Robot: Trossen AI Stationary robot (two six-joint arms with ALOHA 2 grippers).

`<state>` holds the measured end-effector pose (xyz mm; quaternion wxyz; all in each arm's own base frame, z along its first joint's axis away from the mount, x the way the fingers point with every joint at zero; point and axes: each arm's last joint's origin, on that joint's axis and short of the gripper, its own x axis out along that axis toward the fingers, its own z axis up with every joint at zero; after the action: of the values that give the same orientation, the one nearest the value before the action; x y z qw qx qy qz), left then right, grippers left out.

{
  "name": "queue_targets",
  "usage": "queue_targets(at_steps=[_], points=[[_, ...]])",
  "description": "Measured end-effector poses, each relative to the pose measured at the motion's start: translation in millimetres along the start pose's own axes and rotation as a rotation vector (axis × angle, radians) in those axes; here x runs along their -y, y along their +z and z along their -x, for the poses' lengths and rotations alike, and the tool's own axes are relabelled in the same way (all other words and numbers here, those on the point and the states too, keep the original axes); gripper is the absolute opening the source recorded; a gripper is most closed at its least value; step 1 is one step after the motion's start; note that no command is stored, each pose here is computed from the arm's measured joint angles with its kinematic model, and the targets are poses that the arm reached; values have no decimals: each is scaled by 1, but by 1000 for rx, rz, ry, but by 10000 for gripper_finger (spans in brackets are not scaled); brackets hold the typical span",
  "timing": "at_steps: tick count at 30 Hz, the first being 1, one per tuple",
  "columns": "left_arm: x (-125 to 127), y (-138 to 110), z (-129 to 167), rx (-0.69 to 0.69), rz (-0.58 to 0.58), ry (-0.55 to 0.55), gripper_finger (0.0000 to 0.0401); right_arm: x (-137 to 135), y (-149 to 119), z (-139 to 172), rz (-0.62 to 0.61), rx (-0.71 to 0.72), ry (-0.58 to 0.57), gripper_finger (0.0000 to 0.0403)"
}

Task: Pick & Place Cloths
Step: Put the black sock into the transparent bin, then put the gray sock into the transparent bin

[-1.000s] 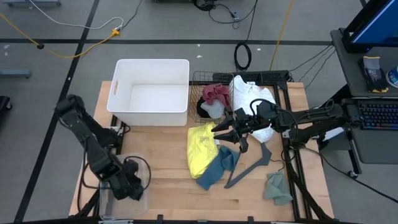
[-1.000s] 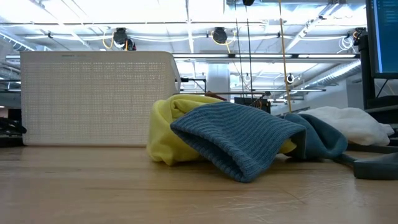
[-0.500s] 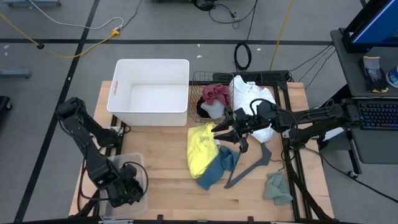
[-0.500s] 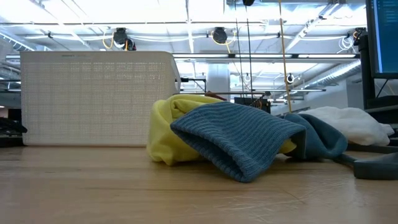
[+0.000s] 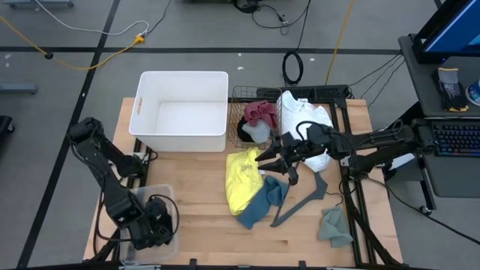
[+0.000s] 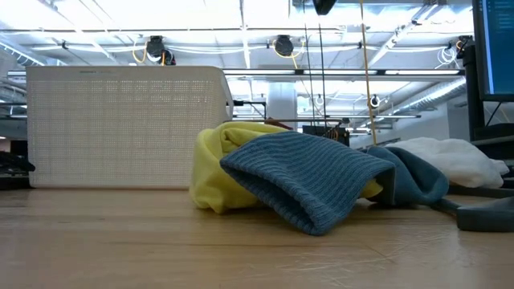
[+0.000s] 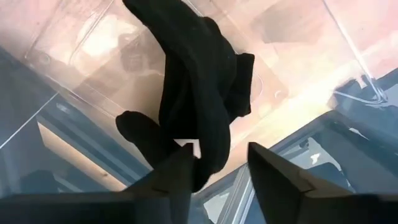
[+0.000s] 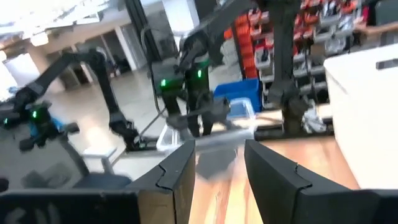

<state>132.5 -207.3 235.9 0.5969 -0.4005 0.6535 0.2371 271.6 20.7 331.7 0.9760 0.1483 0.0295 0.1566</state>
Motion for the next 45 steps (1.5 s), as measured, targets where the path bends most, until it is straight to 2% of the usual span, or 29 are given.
queue_targets(at_steps=[4,8,15,21,26,33,37,40,45], points=[[0,-1,3,-41,-25,-7,199,0,-7,0,15,-81,42,130],[-5,-1,15,-73,-31,-48,221,0,-13,1,50,-146,83,130],[-20,2,47,-104,-34,-181,227,-9,-24,0,163,-238,146,130],[-34,8,75,-46,-33,-352,228,-17,-36,1,151,-340,167,130],[-46,15,96,57,-60,-509,228,-25,-51,7,62,-499,170,130],[-63,25,116,249,-111,-656,228,-42,-71,26,-34,-754,169,130],[-69,31,125,406,-162,-707,228,-54,-81,34,-66,-871,191,130],[-73,35,130,532,-195,-729,228,-66,-89,41,-102,-970,254,130],[-72,38,136,734,-286,-729,228,-84,-100,51,-121,-1097,304,130]])
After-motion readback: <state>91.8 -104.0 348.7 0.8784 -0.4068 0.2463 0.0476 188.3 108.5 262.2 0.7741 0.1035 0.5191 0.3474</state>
